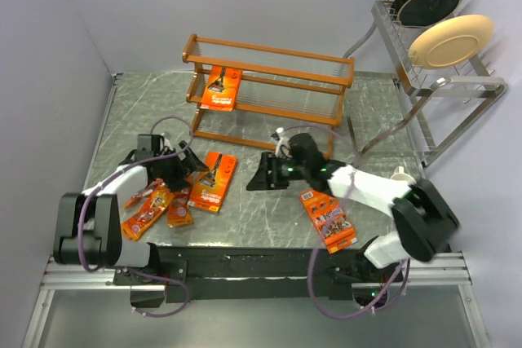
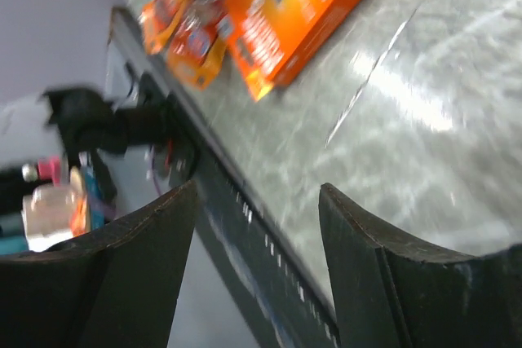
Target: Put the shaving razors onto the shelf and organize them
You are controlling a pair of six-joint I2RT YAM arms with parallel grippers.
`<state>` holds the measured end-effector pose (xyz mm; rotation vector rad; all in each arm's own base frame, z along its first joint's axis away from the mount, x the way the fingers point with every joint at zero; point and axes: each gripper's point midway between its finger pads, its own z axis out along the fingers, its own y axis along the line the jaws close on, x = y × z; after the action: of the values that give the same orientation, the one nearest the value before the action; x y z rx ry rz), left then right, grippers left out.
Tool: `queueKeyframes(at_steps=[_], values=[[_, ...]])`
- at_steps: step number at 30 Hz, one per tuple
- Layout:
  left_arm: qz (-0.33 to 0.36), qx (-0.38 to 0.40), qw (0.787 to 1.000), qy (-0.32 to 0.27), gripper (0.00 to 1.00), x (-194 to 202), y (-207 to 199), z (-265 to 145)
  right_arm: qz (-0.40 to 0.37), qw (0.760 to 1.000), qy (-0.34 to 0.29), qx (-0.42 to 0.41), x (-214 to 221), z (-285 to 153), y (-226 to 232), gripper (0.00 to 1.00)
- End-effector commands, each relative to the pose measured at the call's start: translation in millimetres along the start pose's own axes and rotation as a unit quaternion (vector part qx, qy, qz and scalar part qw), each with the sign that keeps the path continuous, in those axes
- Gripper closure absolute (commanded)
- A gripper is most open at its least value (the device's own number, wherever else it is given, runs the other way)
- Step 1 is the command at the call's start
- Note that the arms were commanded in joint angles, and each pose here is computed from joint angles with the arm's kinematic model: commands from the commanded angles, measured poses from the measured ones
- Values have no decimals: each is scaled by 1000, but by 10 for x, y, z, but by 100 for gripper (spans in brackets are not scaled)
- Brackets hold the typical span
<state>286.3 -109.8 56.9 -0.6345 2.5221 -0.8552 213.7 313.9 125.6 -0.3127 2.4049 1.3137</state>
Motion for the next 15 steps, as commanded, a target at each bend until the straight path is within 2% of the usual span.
queueKeyframes(at_steps=[1, 3, 6, 8, 12, 15], values=[[72, 4, 997, -22, 4, -207, -156, 170, 82, 993, -77, 22, -452, 494, -50, 32], [72, -5, 997, -20, 6, -216, -129, 205, 95, 992, -87, 6, -555, 632, 59, 32], [77, -7, 997, -20, 8, -214, -128, 227, 74, 993, -92, 8, -620, 861, 206, 33], [75, -9, 997, -11, 11, -169, -97, 243, 120, 989, -85, 28, -554, 1044, 126, 33], [66, 4, 998, 18, 21, 25, -58, 240, 148, 987, -58, 37, -431, 1371, 172, 37], [48, 11, 998, 34, 28, 172, -16, 236, 210, 971, -21, 117, -107, 1476, -214, 44]])
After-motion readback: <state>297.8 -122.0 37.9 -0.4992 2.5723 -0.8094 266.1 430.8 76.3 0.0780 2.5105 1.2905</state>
